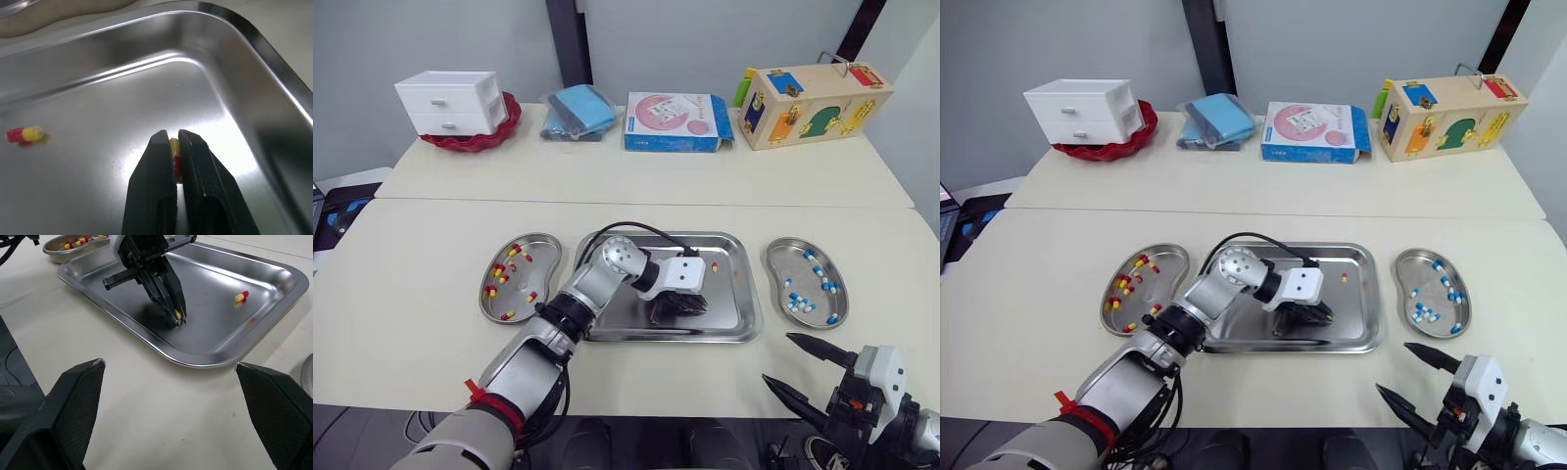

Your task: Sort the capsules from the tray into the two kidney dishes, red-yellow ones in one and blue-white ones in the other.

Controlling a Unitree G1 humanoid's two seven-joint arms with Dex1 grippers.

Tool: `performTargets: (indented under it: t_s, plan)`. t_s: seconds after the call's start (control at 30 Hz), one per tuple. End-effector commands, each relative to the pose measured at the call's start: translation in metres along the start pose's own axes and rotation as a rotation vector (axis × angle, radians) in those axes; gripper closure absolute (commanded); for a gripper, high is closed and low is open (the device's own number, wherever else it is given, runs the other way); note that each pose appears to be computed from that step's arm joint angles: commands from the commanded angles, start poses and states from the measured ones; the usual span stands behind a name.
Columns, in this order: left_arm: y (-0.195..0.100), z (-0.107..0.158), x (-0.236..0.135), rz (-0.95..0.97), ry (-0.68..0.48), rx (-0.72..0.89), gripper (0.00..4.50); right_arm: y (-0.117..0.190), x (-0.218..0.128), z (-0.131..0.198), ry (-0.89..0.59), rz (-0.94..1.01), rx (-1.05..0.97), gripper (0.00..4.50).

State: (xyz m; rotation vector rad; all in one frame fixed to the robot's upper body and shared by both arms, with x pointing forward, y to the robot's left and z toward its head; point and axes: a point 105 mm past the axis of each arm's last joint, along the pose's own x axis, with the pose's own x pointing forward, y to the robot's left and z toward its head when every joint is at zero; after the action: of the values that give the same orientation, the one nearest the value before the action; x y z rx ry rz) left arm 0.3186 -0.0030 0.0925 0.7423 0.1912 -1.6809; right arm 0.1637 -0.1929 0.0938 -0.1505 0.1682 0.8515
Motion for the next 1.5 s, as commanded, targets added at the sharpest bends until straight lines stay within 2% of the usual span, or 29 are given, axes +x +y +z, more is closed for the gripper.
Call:
performTargets:
  t_s: [0.03,0.13,0.3,0.43,0.77,1.2,1.3,1.37,1.5]
  plan:
    - [0.004,0.023,-0.026,0.062,-0.082,-0.006,4.3,0.009,0.002,0.01,-0.02,0.064,-0.05,0.0]
    - [0.003,0.024,-0.049,0.126,-0.09,-0.06,4.3,0.017,0.004,0.011,-0.021,0.119,-0.064,0.0]
    - [-0.004,0.009,-0.094,0.266,-0.044,-0.171,4.3,0.026,0.007,0.012,-0.029,0.199,-0.094,0.0]
    - [-0.019,-0.02,-0.145,0.44,0.051,-0.303,4.3,0.028,0.01,0.017,-0.074,0.22,-0.098,0.0]
    - [-0.043,-0.067,-0.221,0.76,0.21,-0.468,4.3,0.024,0.012,0.018,-0.09,0.26,-0.1,0.0]
    - [-0.049,-0.077,-0.236,0.845,0.231,-0.505,4.3,0.02,0.015,0.015,-0.089,0.271,-0.093,0.0]
    - [-0.049,-0.077,-0.236,0.846,0.227,-0.509,3.67,0.019,0.016,0.015,-0.088,0.265,-0.096,0.0]
    - [-0.049,-0.077,-0.236,0.847,0.224,-0.511,2.98,0.018,0.016,0.014,-0.087,0.26,-0.096,0.0]
    - [-0.05,-0.075,-0.238,0.843,0.214,-0.517,1.89,0.018,0.015,0.011,-0.077,0.255,-0.09,0.0]
